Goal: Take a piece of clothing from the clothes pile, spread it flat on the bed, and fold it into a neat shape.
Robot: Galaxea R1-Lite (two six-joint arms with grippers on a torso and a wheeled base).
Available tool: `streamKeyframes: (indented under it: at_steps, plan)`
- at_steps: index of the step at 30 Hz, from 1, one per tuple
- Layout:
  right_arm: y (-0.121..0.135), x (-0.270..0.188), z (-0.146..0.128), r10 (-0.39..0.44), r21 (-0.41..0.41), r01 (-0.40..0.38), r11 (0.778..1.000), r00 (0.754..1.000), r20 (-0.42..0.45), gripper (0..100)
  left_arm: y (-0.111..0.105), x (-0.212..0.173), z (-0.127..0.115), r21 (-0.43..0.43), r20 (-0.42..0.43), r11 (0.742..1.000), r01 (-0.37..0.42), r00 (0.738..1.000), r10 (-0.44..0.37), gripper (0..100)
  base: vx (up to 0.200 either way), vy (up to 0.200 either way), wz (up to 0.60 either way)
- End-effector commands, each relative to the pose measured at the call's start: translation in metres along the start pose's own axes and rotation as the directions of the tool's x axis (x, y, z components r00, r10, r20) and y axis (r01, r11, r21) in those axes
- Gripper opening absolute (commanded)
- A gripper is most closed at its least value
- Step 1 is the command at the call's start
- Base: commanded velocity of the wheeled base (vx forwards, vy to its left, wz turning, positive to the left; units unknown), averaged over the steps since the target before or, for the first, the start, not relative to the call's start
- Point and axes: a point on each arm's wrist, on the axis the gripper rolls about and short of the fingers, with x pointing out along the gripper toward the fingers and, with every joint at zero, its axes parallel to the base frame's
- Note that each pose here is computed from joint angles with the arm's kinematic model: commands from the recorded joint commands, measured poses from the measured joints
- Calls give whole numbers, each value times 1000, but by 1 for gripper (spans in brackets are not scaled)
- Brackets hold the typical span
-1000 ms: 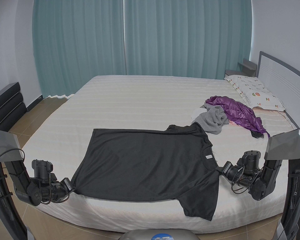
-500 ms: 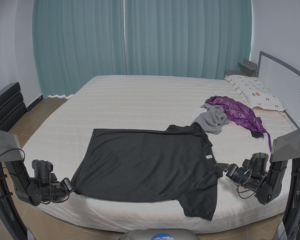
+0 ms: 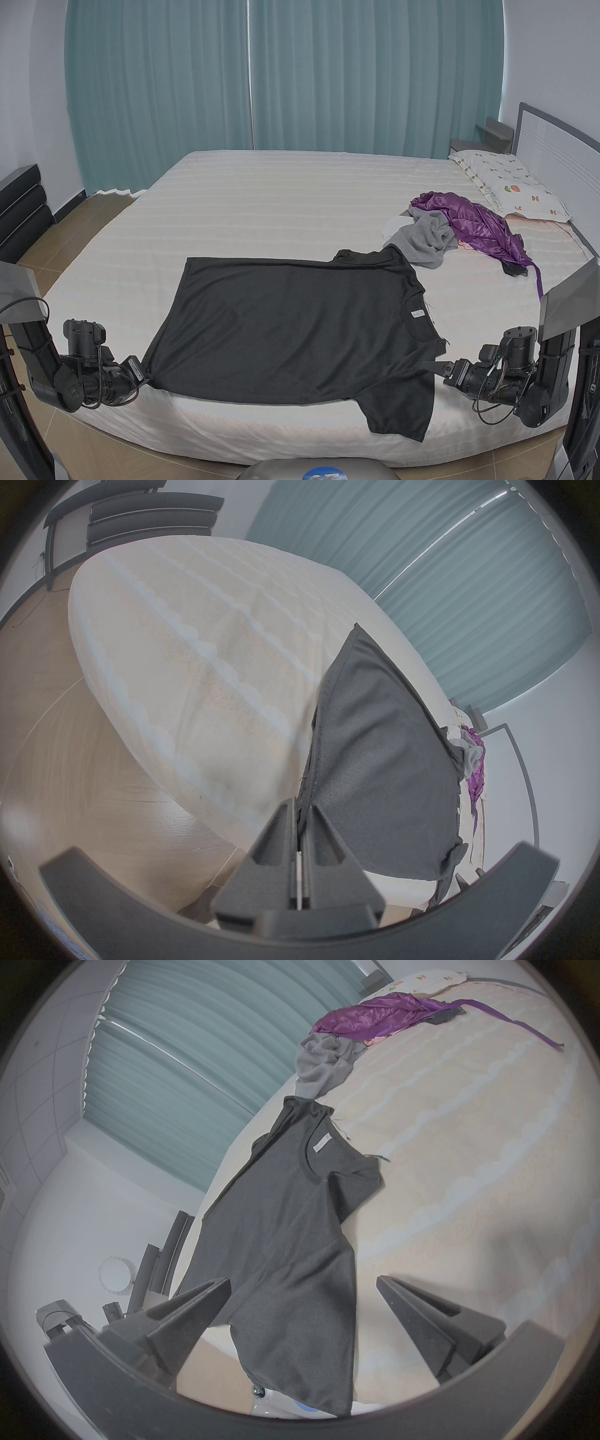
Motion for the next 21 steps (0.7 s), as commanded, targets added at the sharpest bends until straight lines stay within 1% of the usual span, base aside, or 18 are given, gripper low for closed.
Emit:
streamKeyframes:
  at_steps: [1,8,16,21]
  plan:
    - [-1,2,-4,0,-3,0,1000,1000,-15,100,0,0,0,-1,1,1000,0,1000,0,0,0,0,0]
    - [-1,4,-12,-7,-9,6,1000,999,-49,100,0,1,0,-1,0,1000,-1,1000,1,0,0,0,0]
    - [-1,5,-13,-7,-28,5,1000,998,-58,100,0,0,-1,1,-6,1000,-2,1000,2,0,0,0,0]
    - [1,8,-12,6,-35,-8,999,999,-54,100,0,0,-1,1,-6,1000,-2,1000,2,0,0,0,0]
